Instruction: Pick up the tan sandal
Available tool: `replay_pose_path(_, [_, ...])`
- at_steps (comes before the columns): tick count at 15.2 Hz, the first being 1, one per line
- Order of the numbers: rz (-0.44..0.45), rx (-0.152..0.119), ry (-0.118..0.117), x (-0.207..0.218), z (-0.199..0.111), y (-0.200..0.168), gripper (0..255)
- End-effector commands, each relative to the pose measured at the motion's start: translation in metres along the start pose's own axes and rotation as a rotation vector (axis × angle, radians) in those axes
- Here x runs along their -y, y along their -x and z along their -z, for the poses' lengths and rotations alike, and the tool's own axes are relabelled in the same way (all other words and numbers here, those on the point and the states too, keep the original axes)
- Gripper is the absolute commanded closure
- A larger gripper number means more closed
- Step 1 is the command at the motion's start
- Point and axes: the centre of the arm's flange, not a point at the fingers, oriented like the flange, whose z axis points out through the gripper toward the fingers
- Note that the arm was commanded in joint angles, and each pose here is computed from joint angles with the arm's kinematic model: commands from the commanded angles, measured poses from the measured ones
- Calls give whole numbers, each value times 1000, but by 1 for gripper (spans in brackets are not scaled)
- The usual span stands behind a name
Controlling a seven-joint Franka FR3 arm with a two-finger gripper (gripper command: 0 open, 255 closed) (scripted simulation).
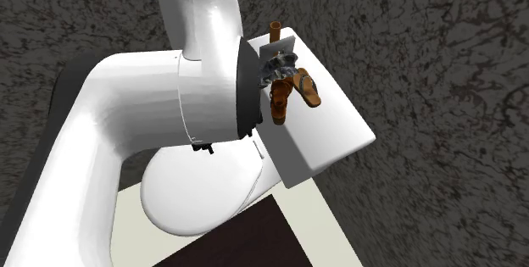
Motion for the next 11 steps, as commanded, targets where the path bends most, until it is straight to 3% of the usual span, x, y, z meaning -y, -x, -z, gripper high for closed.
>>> replay_pose_path(1, [-16, -12, 1, -25, 1, -12, 0])
replay_pose_path(11, [-97, -70, -3, -148, 1, -51, 0])
